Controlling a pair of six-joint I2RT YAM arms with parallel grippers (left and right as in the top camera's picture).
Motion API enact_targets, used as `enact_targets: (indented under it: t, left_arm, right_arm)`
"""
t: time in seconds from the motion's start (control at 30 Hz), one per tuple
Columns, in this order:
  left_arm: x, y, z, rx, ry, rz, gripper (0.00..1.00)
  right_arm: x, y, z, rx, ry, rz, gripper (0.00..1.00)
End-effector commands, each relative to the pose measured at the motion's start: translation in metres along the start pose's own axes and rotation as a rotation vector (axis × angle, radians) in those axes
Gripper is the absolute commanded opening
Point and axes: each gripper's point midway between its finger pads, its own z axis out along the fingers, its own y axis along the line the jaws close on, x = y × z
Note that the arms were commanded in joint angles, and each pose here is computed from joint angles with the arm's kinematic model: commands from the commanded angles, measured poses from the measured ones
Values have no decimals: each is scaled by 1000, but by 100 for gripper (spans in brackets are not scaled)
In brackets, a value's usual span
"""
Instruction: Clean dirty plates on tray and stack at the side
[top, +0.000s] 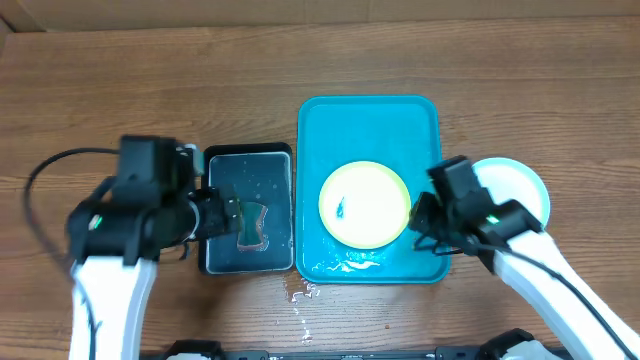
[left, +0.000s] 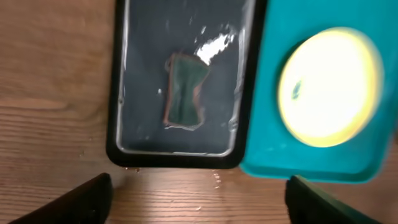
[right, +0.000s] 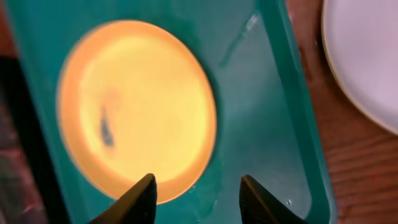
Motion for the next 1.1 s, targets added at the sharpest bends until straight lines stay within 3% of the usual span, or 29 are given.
enact_targets:
  t: [0.0,0.07,0.37,0.5,0.63,0.7,0.77,0.93,1.07]
  left_arm:
    - [12,0,44,24,151,30,74]
    - [16,1,64,29,212,38,65]
    - [22,4,151,-40,376,81,48]
    - [19,-2,188,-48,388,119,49]
    - [19,5,208,-116,393,103,43]
    - [17,5,213,-120,385,89,30]
    - [14,4,213,-118,374,80,4]
    - [1,-2,191,-121,373,20,4]
    - [0,-4,170,-135,409,20,31]
  right_arm:
    - [-13,8,-25,-48,-83,-68,47]
    - [-13,8,-29,-56,-92,-68,47]
    - [-7,2,-24,-24,-56,-67,48]
    - [-5,1,-23,-16,-48,-67,48]
    - [-4,-1,-23,-11,-42,-67,48]
    - [-3,-2,-23,-8,-39,-67,48]
    - [-3,-2,-23,-8,-38,-67,48]
    - [-2,-2,-23,-6,-37,-67,48]
    - [-1,-3,-23,-1,-32,-67,48]
